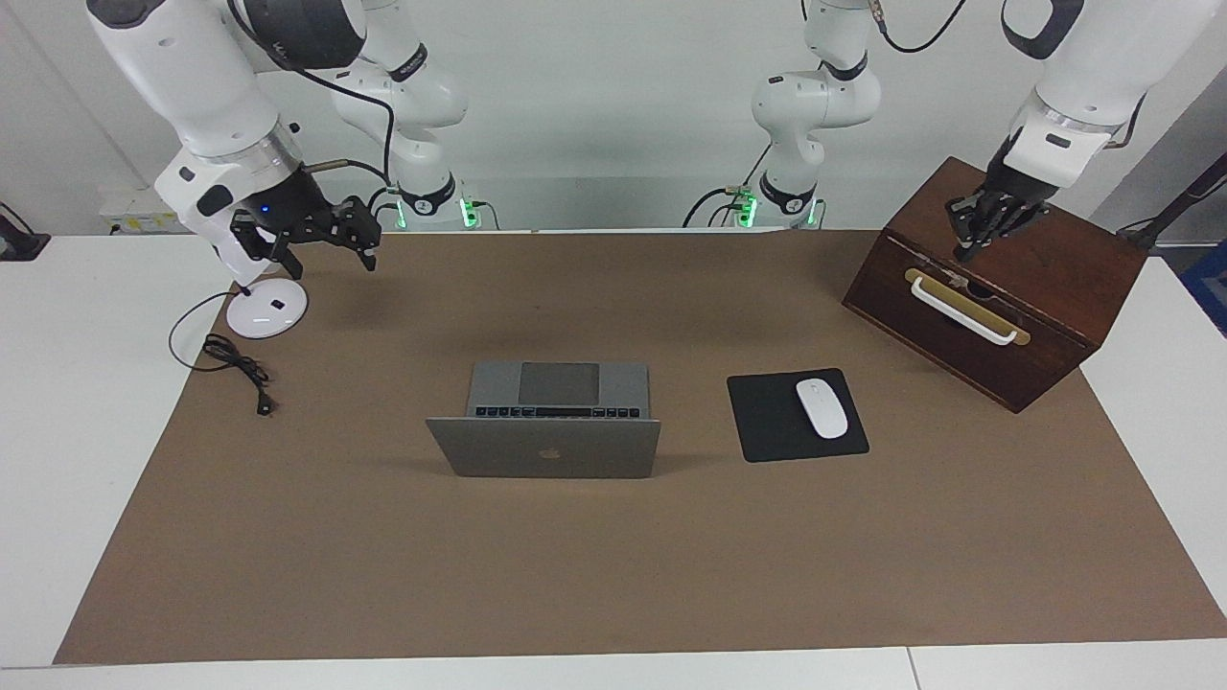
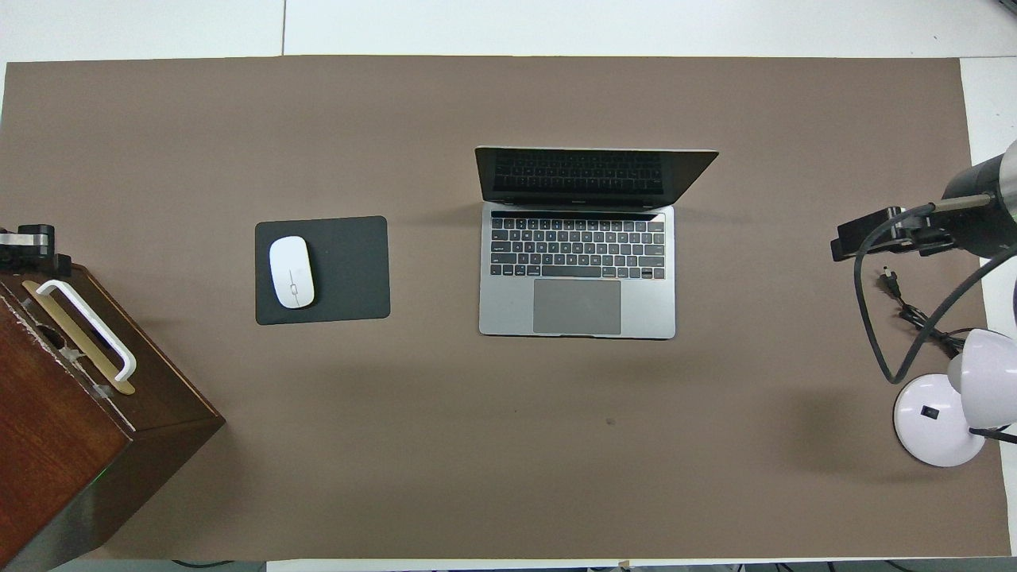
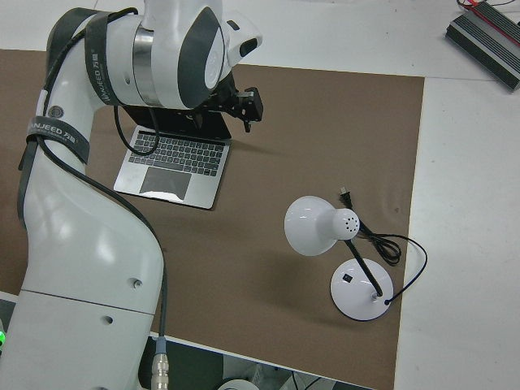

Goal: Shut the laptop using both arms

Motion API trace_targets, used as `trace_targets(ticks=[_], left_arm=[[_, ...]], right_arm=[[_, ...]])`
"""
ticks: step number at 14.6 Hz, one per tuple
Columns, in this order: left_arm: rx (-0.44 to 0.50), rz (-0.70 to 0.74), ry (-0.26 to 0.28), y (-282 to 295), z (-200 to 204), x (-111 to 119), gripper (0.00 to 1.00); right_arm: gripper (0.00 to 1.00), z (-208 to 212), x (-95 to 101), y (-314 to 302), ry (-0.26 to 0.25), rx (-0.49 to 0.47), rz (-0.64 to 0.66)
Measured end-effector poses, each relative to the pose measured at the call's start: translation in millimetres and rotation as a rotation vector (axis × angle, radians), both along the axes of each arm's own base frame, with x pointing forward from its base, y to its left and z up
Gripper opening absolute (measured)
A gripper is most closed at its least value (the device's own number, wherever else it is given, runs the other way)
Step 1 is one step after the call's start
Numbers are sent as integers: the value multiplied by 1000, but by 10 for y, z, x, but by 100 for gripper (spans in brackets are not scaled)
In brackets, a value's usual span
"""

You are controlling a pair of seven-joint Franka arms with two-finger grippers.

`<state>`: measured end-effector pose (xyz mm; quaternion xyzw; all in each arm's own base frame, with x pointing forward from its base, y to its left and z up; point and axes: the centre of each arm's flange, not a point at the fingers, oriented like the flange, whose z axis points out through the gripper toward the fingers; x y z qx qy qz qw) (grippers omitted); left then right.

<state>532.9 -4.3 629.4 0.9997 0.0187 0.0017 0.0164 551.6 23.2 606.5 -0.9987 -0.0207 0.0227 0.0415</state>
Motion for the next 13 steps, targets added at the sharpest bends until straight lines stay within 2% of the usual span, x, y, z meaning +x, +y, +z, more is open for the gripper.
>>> trace_targets(ticks=[3, 5, 8, 9, 10, 13], left_arm=[[0, -4, -7, -26, -18, 9, 1], [0, -13, -43, -83, -95, 41, 1], [-21, -41, -122, -300, -340, 31, 1], [-37, -51, -151, -398, -432, -1, 1], [-49, -64, -179, -504, -526, -49, 1], [-73, -120, -267, -876, -785, -260, 1]], right_arm=[[100, 7, 10, 0, -9, 1, -4], [100, 10, 14, 4, -12, 4, -5], [100, 12, 17, 16, -15, 9, -4], [93, 16, 23, 21, -19, 9, -4], [90, 22, 35, 24, -29, 10, -6], [91, 43, 79, 66, -57, 46, -48]])
